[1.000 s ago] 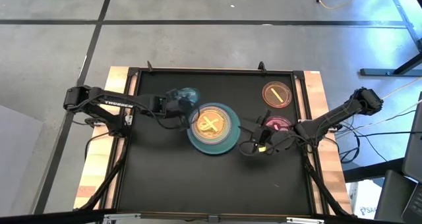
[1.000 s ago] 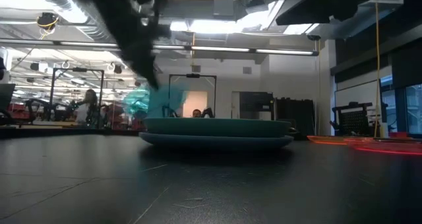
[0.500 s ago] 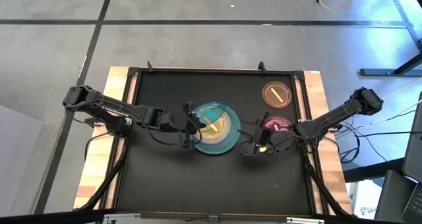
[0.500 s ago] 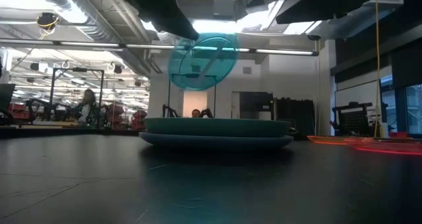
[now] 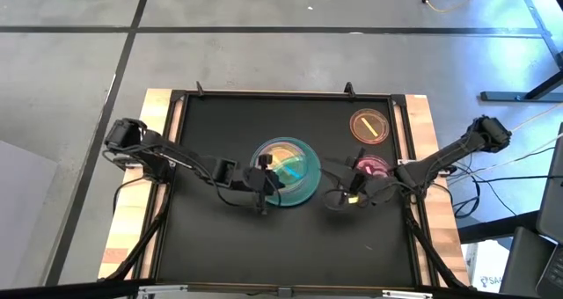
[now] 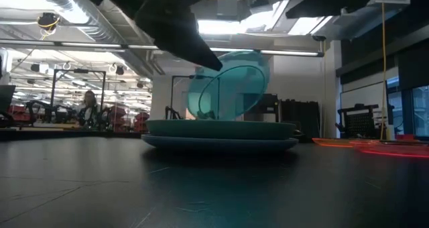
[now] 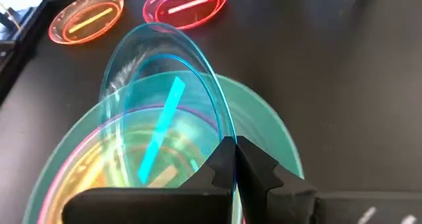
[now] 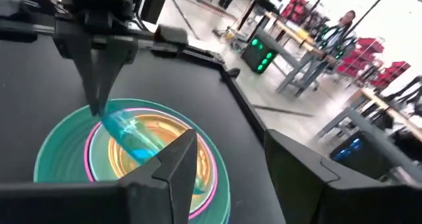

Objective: Stack plastic plates
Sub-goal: Stack the transparent blue plate on top of the transparent orange plate

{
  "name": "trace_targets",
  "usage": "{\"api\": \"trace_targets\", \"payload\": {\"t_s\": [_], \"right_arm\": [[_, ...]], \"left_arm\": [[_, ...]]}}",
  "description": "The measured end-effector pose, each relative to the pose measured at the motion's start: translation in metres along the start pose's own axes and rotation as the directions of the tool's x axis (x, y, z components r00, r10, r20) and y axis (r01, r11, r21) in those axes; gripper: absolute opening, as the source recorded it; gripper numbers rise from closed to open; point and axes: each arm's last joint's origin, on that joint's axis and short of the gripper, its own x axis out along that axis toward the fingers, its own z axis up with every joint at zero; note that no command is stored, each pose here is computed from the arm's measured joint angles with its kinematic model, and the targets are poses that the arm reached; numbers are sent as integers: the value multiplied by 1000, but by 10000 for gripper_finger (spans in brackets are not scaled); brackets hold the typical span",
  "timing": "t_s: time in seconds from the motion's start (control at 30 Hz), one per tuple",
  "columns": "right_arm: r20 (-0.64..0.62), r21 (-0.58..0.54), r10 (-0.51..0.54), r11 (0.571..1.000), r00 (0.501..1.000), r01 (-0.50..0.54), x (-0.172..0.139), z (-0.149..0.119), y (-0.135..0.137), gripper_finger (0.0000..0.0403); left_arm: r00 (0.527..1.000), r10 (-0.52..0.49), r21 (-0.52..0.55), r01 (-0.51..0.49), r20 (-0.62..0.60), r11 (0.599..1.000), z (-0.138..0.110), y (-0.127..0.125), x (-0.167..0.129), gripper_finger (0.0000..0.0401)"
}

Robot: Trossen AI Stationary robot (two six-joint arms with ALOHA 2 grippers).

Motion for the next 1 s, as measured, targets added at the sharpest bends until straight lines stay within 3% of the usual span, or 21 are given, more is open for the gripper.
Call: {"api": "trace_targets", "payload": {"t_s": [0.27, 0.43, 0.63, 0.77, 1.0], "right_arm": [[48, -25, 4, 1000, 999, -3, -20, 7, 0, 172], [38, -35, 6, 999, 999, -5, -20, 6, 1, 172], [10, -27, 18, 999, 1000, -18, -20, 1, 2, 172], [1, -37, 17, 999, 1000, -17, -19, 0, 3, 172], [1, -28, 17, 999, 1000, -17, -18, 0, 3, 172]], "left_arm": [[1000, -15, 18, 16, -22, 1000, -8, -11, 11, 2], [987, 105, 96, -94, -119, 991, -17, -4, 12, 2], [970, 113, 109, -91, -214, 990, -27, 2, 12, 2], [969, 121, 94, -103, -217, 990, -27, 6, 13, 5], [968, 96, 61, -84, -230, 995, -28, 9, 12, 73]]}}
